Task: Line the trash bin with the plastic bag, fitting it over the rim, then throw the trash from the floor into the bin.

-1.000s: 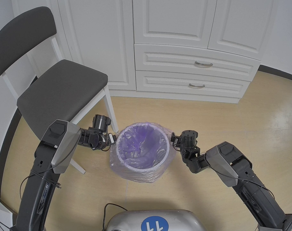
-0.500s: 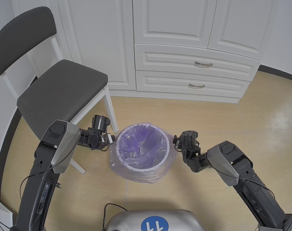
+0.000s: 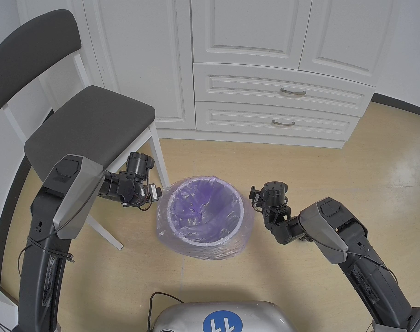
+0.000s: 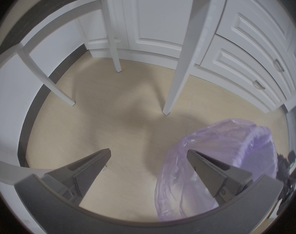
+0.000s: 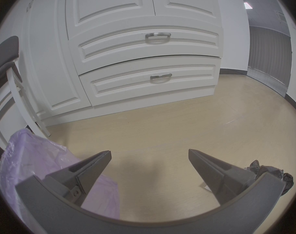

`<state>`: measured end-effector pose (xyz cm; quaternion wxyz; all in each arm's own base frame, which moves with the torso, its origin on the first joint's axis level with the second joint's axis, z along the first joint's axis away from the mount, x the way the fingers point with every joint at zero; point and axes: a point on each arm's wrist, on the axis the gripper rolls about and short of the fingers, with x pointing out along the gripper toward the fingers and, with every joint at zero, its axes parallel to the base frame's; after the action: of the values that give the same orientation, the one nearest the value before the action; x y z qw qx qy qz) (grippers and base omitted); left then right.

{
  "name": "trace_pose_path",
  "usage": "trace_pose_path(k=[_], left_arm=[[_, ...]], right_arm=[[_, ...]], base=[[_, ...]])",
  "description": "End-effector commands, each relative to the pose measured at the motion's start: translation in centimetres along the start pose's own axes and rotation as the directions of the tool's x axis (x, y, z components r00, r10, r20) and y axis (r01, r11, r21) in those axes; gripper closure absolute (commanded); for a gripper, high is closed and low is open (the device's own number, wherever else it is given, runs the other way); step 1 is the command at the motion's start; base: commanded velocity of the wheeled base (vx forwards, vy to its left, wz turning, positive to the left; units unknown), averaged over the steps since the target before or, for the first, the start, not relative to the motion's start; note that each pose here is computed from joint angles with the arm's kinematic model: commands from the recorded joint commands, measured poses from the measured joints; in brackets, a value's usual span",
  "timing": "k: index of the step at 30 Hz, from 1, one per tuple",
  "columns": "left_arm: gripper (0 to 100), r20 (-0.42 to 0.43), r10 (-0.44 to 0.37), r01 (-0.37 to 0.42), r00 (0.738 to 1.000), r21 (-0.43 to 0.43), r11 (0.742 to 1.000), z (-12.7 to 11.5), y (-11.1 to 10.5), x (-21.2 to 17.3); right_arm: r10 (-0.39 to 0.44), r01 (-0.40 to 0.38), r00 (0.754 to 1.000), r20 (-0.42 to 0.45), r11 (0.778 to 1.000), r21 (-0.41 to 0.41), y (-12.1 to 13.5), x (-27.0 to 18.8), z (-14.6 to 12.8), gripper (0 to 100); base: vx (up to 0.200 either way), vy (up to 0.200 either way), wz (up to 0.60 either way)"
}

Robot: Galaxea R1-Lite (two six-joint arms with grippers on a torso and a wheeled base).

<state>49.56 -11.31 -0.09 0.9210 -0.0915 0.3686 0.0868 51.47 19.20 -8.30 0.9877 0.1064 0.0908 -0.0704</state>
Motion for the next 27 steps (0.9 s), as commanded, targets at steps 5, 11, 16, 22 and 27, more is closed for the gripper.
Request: trace_pose_path(k=[5, 11, 16, 22, 27], left_arm=[[0, 0.028, -0.087, 0.081, 0.996, 0.154, 0.985, -0.9, 0.9, -2.8], [0, 0.026, -0.113, 0.103, 0.993, 0.253, 0.962, -2.1, 3.1, -2.1], [0, -0.036, -0.234, 0.225, 0.972, 0.443, 0.868, -4.9, 6.8, -1.1], [0, -0.027, -0.229, 0.218, 0.973, 0.440, 0.871, -6.1, 6.4, 1.6], [0, 0.033, -0.226, 0.202, 0.974, 0.334, 0.921, -5.4, 5.2, 3.6]], right_arm=[[0.004, -0.004, 1.000, 0.003, 1.000, 0.001, 0.0, -0.6, 1.1, 0], [0.013, -0.013, 1.000, -0.009, 1.000, -0.004, -0.1, -0.7, 0.8, 0], [0.033, -0.033, 0.999, -0.022, 0.999, -0.009, -0.1, -0.9, 0.1, 0], [0.034, -0.034, 0.999, -0.024, 0.999, -0.010, 0.0, -0.9, 0.0, 0], [0.034, -0.034, 0.999, -0.024, 0.999, -0.010, 0.0, -0.9, 0.0, 0]], base=[[0.000, 0.000, 0.00], [0.000, 0.000, 0.00], [0.000, 0.000, 0.00], [0.000, 0.000, 0.00], [0.000, 0.000, 0.00]])
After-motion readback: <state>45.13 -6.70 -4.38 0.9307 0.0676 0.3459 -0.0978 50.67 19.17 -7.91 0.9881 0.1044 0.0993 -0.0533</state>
